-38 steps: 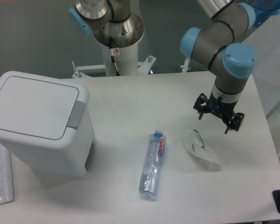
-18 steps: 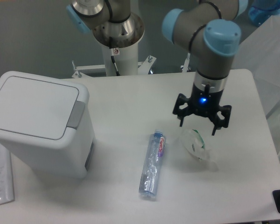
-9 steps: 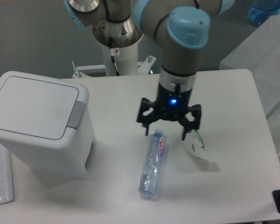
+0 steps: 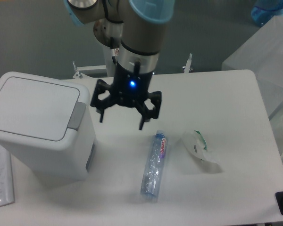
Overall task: Open the trash can
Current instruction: 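Lower the gripper fingers onto the lid's grey push button, then press the grey button so the white lid flips open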
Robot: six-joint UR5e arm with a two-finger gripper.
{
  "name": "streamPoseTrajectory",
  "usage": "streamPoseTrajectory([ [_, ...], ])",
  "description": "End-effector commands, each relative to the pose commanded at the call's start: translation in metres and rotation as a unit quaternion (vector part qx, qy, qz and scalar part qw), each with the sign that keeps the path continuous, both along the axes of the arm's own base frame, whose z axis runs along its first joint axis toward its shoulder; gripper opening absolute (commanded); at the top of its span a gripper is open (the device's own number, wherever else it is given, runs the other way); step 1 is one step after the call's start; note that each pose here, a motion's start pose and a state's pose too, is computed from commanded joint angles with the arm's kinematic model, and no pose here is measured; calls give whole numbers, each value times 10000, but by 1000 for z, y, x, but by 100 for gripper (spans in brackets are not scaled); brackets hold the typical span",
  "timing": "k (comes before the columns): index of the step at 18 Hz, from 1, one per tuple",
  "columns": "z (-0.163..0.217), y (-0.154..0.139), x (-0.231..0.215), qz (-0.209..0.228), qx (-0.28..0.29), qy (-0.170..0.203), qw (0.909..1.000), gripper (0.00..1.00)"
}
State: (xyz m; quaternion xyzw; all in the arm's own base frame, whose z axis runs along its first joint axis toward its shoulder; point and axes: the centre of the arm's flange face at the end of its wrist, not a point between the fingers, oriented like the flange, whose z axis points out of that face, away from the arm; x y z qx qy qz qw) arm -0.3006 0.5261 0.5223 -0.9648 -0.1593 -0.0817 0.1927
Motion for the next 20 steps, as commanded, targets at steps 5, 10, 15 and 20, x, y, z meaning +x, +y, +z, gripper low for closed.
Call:
streamPoseTrajectory([
  [5,-20,3,9,54,-139,-147,9998,100],
  [10,-24,10,21,-45,-180,-178,9997,100],
  [15,-30,13,27,-105,-215,-198,9995,100],
  [20,-38,14,26,-103,-220,-192,9995,100],
])
